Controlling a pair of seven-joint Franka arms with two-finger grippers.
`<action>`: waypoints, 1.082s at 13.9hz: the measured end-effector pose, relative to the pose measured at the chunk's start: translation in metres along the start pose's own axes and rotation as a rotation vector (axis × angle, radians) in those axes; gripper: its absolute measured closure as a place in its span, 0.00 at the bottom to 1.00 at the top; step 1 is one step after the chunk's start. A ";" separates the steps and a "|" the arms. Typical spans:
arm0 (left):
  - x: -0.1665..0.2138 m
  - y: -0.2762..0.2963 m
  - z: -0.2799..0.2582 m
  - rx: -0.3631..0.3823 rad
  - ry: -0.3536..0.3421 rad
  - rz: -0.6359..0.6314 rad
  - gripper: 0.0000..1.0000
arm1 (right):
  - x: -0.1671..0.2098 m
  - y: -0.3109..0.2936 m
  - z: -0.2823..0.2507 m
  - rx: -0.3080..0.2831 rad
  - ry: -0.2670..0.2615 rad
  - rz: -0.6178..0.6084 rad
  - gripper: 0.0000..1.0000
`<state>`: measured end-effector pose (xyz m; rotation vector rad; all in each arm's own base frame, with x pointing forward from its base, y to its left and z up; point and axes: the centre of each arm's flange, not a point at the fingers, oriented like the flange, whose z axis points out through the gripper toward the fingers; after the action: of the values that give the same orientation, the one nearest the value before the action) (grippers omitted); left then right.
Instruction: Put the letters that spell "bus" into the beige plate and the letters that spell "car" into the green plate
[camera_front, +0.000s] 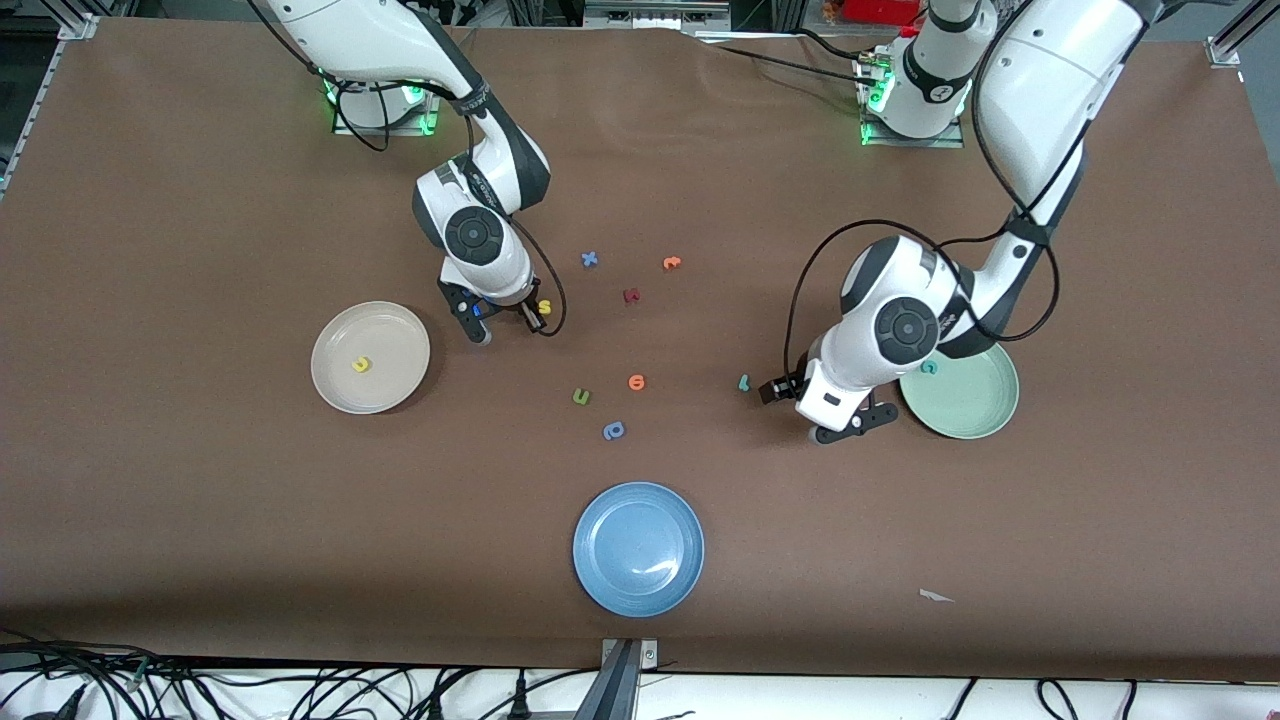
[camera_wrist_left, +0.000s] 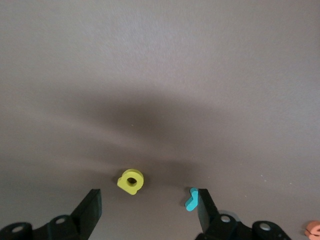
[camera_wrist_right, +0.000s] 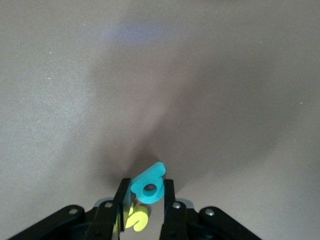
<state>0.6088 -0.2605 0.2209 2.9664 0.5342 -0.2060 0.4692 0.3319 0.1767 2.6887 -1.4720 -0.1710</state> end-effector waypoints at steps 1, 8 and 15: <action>0.000 -0.001 0.010 0.011 -0.002 0.005 0.20 | 0.000 0.000 0.000 0.000 0.000 0.000 0.70; 0.000 -0.005 0.040 0.092 0.045 -0.003 0.25 | 0.017 -0.006 -0.029 -0.030 0.021 -0.025 0.70; -0.006 0.005 0.052 0.076 0.046 -0.014 0.50 | 0.167 0.022 -0.094 -0.141 0.035 -0.270 0.70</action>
<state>0.5988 -0.2746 0.1708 3.0488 0.5650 -0.1636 0.5523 0.1797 0.2616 2.7465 -1.0407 -0.2314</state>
